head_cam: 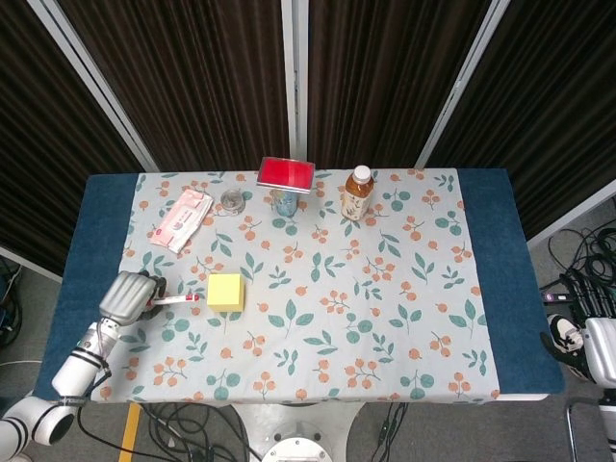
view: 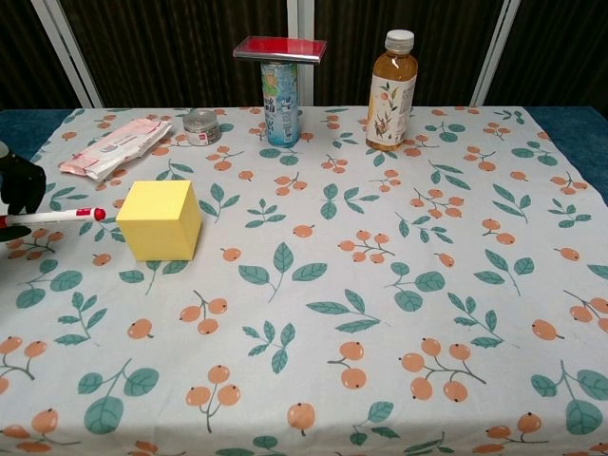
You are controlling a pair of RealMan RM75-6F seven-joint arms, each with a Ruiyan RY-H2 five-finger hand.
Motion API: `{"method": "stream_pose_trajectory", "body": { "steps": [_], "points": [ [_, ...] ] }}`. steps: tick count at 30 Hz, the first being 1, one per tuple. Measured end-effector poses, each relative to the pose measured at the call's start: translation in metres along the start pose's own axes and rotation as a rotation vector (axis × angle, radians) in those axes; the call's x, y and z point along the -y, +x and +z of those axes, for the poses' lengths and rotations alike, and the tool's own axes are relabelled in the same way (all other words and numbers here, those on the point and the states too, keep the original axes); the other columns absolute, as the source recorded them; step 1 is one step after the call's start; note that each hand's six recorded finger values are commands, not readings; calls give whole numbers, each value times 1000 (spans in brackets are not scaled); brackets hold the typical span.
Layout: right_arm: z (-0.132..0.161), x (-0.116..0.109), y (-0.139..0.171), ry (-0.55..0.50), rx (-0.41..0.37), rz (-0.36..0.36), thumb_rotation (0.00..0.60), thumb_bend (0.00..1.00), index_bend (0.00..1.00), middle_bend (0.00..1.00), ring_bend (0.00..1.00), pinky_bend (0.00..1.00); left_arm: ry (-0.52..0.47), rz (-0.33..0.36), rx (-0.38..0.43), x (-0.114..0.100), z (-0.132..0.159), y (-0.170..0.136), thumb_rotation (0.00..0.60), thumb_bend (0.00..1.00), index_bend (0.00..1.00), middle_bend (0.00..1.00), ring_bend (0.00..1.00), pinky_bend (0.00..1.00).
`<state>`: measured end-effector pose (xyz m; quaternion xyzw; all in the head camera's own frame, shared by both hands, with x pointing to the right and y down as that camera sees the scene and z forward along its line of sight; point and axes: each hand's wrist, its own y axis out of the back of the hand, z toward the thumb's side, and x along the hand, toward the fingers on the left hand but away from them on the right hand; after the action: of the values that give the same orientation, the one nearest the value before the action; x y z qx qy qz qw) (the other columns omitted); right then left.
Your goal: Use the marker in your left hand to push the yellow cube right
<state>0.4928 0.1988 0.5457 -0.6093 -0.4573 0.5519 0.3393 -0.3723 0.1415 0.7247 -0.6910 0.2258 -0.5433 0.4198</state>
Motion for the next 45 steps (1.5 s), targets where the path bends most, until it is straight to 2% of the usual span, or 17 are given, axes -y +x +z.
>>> {"method": "stream_pose_trajectory", "body": {
  "steps": [6,11,23,37,45],
  "points": [
    [0,1,1,3,3,3,600,174,0,0,0,0,91,-12,18,1,-10,9,600,533,710,758,539,709],
    [3,1,-1,4,0,5,600,173,0,0,0,0,77,-24,43,3,-8,12,600,532,710,758,539,709],
    [2,-1,0,9,5,2,600,173,0,0,0,0,34,-30,119,5,34,39,600,532,710,757,539,709],
    [0,-1,4,7,7,-1,600,174,0,0,0,0,38,-40,103,-4,67,68,600,531,710,758,539,709],
    [-1,-2,3,6,8,-2,600,174,0,0,0,0,47,-46,137,-13,99,90,600,531,710,757,539,709]
  ]
}}
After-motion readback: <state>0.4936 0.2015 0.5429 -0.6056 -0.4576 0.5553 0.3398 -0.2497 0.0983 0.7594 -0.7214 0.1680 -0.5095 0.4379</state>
